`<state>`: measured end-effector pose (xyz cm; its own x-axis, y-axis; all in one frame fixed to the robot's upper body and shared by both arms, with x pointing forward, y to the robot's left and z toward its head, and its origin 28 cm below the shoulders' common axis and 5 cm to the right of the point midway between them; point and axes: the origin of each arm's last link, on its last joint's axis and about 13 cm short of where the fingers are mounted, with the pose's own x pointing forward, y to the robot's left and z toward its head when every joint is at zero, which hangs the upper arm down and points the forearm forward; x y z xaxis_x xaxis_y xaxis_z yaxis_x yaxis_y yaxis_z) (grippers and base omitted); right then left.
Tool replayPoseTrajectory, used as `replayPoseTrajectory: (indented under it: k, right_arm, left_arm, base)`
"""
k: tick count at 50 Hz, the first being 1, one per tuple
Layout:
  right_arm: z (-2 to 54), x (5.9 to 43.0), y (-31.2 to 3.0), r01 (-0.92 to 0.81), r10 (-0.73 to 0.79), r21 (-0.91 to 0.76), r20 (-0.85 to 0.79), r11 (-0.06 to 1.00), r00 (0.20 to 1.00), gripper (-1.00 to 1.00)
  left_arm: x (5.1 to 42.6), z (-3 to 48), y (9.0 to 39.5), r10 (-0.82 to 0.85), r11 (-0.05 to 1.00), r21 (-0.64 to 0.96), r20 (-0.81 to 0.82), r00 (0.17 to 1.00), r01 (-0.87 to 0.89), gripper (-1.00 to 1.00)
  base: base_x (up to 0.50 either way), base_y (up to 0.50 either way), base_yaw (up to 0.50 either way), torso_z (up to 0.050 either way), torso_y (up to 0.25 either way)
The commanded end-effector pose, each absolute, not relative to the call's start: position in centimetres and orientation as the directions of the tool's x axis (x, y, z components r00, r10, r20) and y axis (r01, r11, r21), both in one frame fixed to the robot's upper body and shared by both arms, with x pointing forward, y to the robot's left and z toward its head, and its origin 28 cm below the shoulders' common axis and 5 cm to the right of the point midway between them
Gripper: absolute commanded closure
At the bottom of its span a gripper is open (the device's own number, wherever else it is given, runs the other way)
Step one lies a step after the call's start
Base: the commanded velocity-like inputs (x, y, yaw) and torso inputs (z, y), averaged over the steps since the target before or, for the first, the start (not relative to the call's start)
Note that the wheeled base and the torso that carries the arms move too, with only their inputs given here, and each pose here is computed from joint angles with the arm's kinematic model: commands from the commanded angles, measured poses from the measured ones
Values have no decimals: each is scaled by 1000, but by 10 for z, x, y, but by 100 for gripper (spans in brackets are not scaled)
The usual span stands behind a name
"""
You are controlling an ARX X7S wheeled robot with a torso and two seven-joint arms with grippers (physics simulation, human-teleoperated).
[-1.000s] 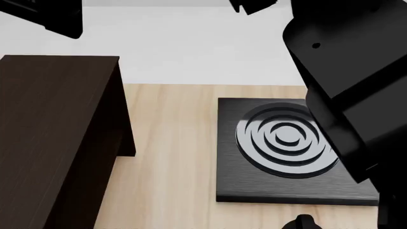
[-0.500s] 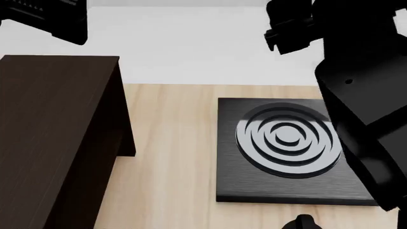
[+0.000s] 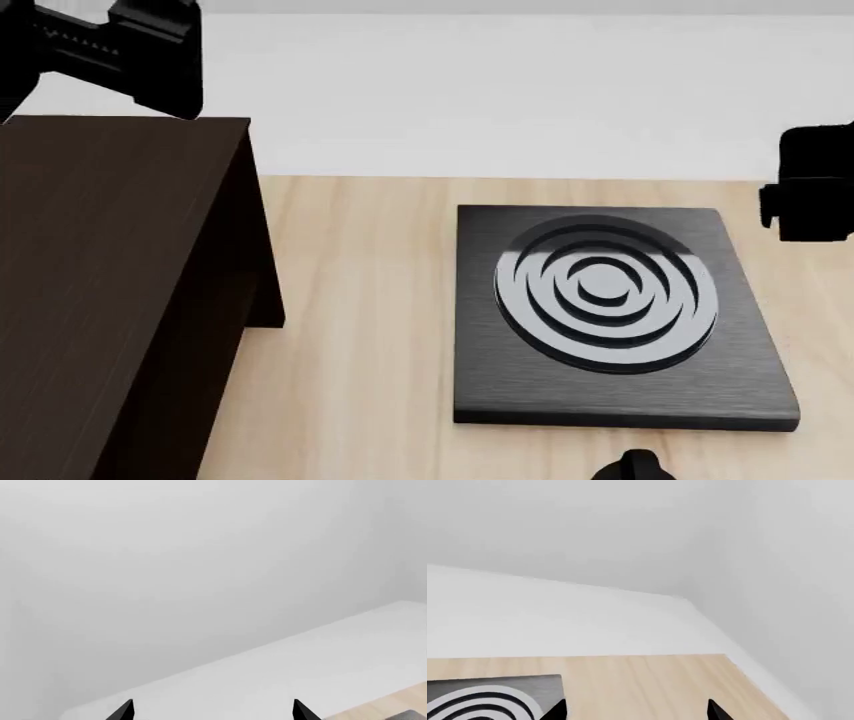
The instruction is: Put the frying pan under the cabinet shelf.
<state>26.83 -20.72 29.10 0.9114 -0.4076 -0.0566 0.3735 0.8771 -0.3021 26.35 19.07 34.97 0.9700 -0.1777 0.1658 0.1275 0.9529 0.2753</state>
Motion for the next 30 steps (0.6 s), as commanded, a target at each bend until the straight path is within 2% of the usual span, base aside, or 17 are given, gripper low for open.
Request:
replayPoseTrajectory:
  k: [1, 30]
  right_arm:
    - [275, 245, -223, 419, -462, -285, -100, 862, 881, -100]
    - [240, 151, -247, 525, -550, -196, -107, 828, 828, -100]
  left_arm:
    - [267, 345, 193, -171, 955, 269, 156, 973, 125, -100]
    - [278, 342, 191, -162, 956, 268, 145, 976, 119, -100]
  base:
    - [0, 0, 0, 0, 0]
    - [0, 0, 0, 0, 0]
